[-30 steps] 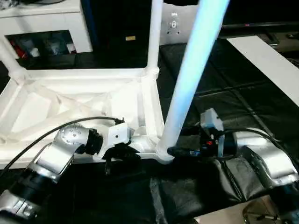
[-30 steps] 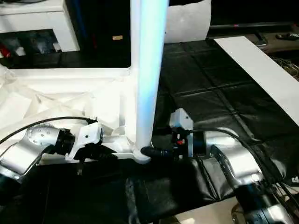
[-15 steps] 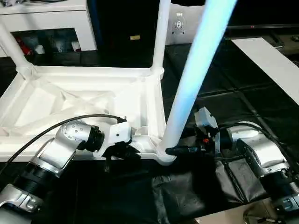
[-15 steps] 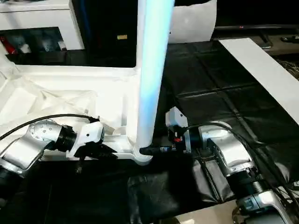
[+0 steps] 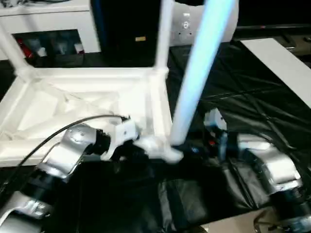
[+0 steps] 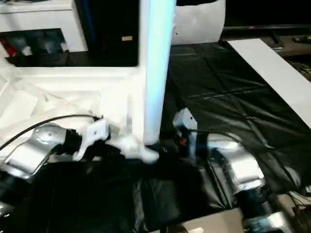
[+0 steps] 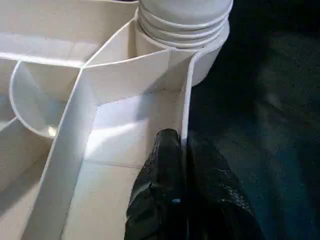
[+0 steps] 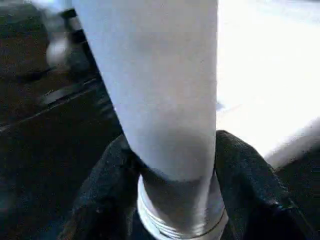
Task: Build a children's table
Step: Rotate leg to tighten
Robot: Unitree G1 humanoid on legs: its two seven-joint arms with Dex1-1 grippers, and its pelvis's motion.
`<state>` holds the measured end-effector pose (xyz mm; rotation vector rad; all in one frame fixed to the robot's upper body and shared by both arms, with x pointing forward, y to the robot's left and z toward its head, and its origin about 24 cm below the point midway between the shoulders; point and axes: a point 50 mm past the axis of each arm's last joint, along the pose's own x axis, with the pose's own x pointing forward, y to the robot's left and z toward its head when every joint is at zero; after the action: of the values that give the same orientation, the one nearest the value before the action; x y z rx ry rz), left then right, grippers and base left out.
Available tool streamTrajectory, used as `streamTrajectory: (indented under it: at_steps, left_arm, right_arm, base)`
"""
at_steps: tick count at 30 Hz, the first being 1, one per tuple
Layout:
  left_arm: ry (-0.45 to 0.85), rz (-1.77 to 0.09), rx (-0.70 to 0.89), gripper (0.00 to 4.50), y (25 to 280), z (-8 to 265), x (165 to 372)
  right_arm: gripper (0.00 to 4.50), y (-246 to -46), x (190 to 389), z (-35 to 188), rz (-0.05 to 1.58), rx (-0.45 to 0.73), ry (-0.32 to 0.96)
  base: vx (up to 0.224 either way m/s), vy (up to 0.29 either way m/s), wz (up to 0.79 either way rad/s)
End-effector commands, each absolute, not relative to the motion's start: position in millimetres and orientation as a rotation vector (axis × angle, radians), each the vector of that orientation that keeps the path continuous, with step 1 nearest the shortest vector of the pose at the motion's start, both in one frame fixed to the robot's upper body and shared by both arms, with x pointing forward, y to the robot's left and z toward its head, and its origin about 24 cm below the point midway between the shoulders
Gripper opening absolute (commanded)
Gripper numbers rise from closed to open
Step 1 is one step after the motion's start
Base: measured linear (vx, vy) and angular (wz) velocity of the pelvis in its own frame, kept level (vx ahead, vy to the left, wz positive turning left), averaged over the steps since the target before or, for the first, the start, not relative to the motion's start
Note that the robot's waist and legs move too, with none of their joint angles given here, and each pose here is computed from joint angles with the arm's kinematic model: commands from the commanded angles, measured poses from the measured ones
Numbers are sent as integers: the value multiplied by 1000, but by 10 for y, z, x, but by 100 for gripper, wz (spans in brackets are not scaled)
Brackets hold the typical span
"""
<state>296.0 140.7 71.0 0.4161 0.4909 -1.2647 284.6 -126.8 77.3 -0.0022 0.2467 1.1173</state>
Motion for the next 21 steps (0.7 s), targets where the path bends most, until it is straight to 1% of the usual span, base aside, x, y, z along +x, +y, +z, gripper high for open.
streamTrajectory:
  at_steps: [1, 3, 4, 6, 7, 9, 11, 13, 14, 15, 16, 17, 18, 19, 20, 21]
  left_arm:
    - [421, -1262, 353, 0, 1051, 713, 2973]
    - [410, -1207, 328, 0, 900, 696, 3008]
    - [409, -1200, 326, 0, 887, 694, 3013]
    - [387, -1100, 308, 0, 763, 689, 3085]
    - [384, -1078, 300, 0, 735, 692, 3099]
    - [374, -1009, 275, 0, 672, 714, 3146]
    - [368, -976, 268, 0, 639, 728, 3160]
    - [363, -979, 272, 0, 626, 737, 3155]
    - [358, -1008, 296, 0, 646, 735, 3126]
    - [358, -1008, 296, 0, 646, 735, 3126]
    - [362, -1024, 306, 0, 668, 728, 3110]
    - [365, -1037, 326, 0, 707, 711, 3095]
    - [367, -1045, 332, 0, 733, 704, 3089]
    - [372, -1053, 339, 0, 760, 695, 3080]
    - [373, -1073, 355, 0, 807, 686, 3064]
    - [379, -1108, 378, 0, 889, 666, 3032]
  right_arm:
    - [195, -832, 2716, 734, 1223, 67, 270]
    - [195, -673, 2762, 744, 1127, 82, 271]
    - [195, -659, 2767, 745, 1117, 82, 271]
    - [195, -516, 2858, 748, 971, 80, 275]
    - [195, -489, 2892, 748, 920, 81, 277]
    - [195, -432, 3018, 760, 733, 124, 276]
    - [195, -402, 3076, 770, 639, 127, 280]
    - [195, -390, 3084, 787, 631, 130, 273]
    - [250, -409, 3064, 828, 661, 120, 226]
    - [264, -409, 3064, 828, 661, 120, 226]
    - [264, -432, 3049, 838, 677, 115, 205]
    - [270, -473, 3027, 844, 695, 120, 184]
    - [300, -508, 3018, 845, 703, 116, 175]
    - [300, -546, 3010, 848, 710, 108, 162]
    - [309, -614, 2995, 857, 731, 101, 142]
    - [312, -744, 2967, 873, 769, 93, 119]
  base:
    - [0, 0, 0]
    - [0, 0, 0]
    - [0, 0, 0]
    - [0, 0, 0]
    - [0, 0, 0]
    - [0, 0, 0]
    - [0, 0, 0]
    - [0, 0, 0]
    - [0, 0, 0]
    - [0, 0, 0]
    - [0, 0, 0]
    - [0, 0, 0]
    - [0, 0, 0]
    - [0, 0, 0]
    - [0, 0, 0]
    - [0, 0, 0]
